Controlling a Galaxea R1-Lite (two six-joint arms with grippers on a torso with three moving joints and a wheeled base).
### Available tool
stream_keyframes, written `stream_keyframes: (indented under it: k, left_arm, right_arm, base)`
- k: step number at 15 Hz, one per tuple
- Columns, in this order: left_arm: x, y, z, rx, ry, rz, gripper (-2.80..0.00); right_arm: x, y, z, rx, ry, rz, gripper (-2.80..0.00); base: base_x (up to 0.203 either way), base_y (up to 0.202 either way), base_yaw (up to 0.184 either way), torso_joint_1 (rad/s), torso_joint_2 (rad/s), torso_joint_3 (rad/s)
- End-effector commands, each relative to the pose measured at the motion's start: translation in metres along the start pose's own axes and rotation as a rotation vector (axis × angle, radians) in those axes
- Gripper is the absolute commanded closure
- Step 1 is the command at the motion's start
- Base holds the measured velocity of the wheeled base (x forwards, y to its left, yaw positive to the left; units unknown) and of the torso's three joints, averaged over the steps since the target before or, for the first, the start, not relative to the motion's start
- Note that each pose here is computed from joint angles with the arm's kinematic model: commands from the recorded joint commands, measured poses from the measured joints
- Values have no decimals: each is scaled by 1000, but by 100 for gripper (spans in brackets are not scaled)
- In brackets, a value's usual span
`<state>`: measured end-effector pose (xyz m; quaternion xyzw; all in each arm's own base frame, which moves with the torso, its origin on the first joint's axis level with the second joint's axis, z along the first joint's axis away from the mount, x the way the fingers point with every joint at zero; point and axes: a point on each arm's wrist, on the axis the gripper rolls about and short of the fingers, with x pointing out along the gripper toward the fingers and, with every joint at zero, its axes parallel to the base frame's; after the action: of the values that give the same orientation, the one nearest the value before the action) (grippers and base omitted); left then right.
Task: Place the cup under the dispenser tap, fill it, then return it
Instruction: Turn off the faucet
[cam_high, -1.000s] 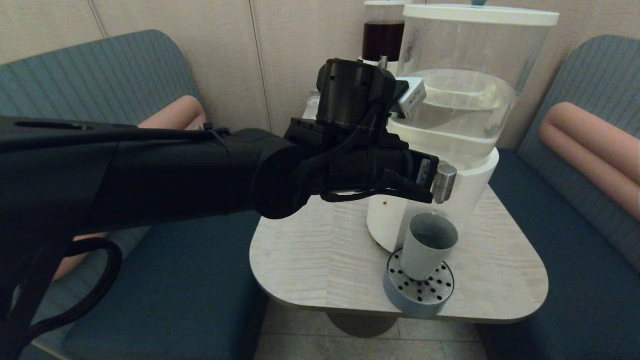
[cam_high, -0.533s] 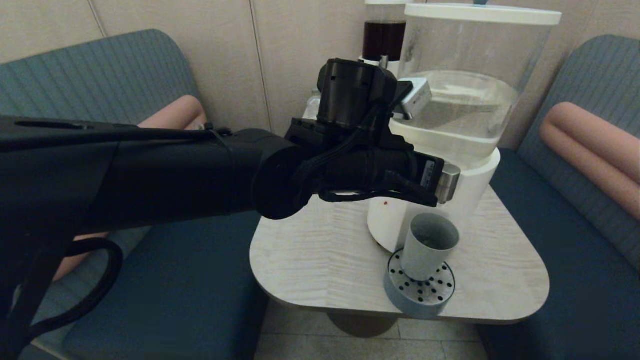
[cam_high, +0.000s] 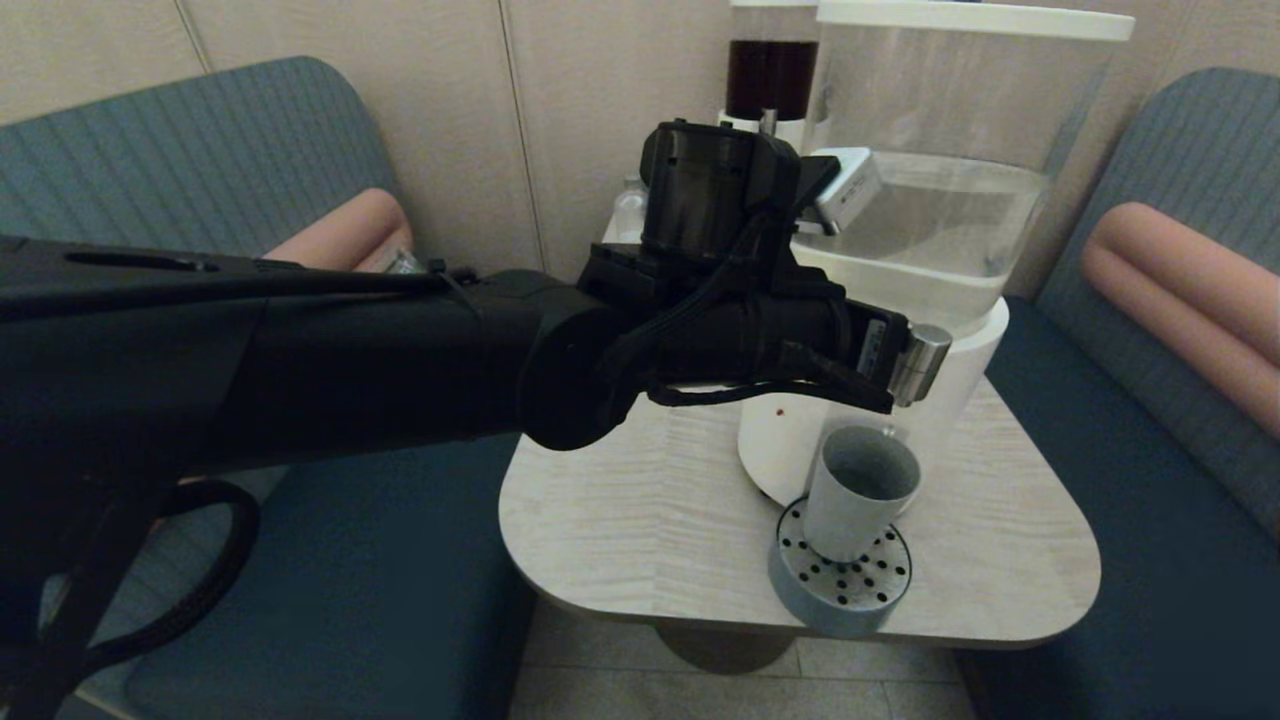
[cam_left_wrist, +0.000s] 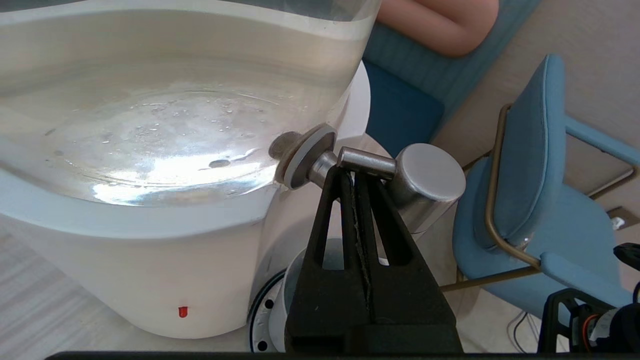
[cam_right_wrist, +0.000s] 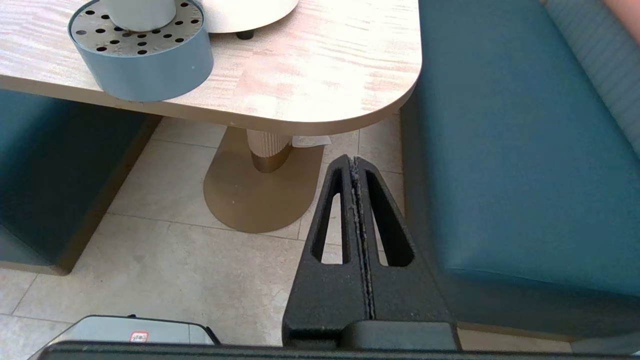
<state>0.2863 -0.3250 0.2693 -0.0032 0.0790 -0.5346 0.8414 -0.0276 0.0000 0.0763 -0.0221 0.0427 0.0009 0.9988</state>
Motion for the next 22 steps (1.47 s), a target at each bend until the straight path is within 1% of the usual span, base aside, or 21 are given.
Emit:
stream_keyframes:
  k: [1,8,13,19,22]
  left_arm:
    - [-1,-1,1,1,-5,-3,0]
    - [5,0,-6,10,4,-6,0]
    - [7,2,-20,11,-11,-5,0]
    - [8,1,-20,14,-14,-5,0]
    - [14,3,-24,14,-14,-8,0]
  right_arm:
    - [0,0,0,0,0,0,0]
    - [0,0,0,0,0,0,0]
    - [0,0,0,0,0,0,0]
    - [0,0,0,0,0,0,0]
    - [0,0,0,0,0,0,0]
  base:
    - [0,0,0,0,0,0]
    - [0,0,0,0,0,0]
    - [0,0,0,0,0,0]
    - [0,0,0,0,0,0]
    - [0,0,0,0,0,0]
